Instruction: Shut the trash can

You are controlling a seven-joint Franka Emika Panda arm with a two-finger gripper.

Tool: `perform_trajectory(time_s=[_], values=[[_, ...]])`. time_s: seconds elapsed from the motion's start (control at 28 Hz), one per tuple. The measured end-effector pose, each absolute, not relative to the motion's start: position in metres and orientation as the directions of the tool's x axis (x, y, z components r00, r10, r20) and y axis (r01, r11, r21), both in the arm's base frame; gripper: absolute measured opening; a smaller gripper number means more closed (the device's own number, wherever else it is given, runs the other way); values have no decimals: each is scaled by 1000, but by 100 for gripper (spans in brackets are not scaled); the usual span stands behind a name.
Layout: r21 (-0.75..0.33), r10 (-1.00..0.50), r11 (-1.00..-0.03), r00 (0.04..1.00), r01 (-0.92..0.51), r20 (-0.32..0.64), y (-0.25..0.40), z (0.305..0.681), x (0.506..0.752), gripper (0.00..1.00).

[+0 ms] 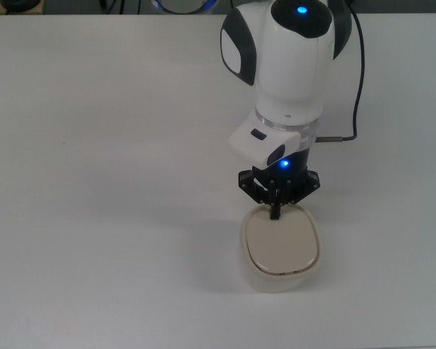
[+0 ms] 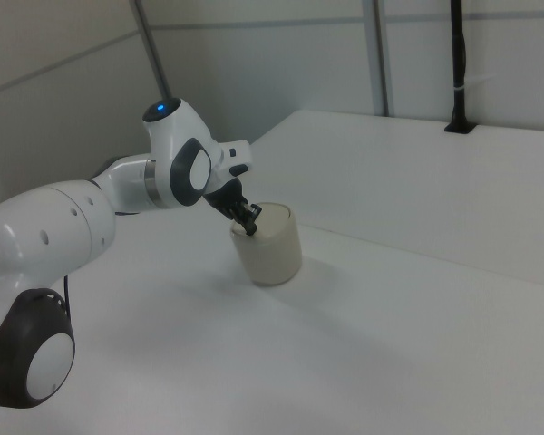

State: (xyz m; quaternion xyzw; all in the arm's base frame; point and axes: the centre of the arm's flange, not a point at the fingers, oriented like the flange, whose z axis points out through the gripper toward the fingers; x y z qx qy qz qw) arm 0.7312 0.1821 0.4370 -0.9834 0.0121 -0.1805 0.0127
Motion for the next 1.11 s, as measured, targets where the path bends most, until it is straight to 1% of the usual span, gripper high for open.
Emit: perform_trajectory(time_s=[0.32, 0.46, 0.54, 0.75, 0.86, 0.93, 1.0, 1.11], values=[[-26, -20, -1000, 935, -12, 354, 182, 438, 730, 1], [-31, -30, -999, 931, -20, 364, 181, 445, 730, 1], [-37, -43, -999, 925, -31, 377, 177, 455, 730, 1], [-73, -94, -995, 898, -69, 430, 155, 506, 725, 4], [-81, -108, -994, 883, -80, 456, 147, 530, 720, 14], [-74, -111, -993, 884, -87, 455, 143, 541, 716, 21], [-54, -111, -994, 898, -98, 426, 138, 549, 709, 30], [-20, -94, -995, 923, -94, 372, 133, 554, 700, 39]])
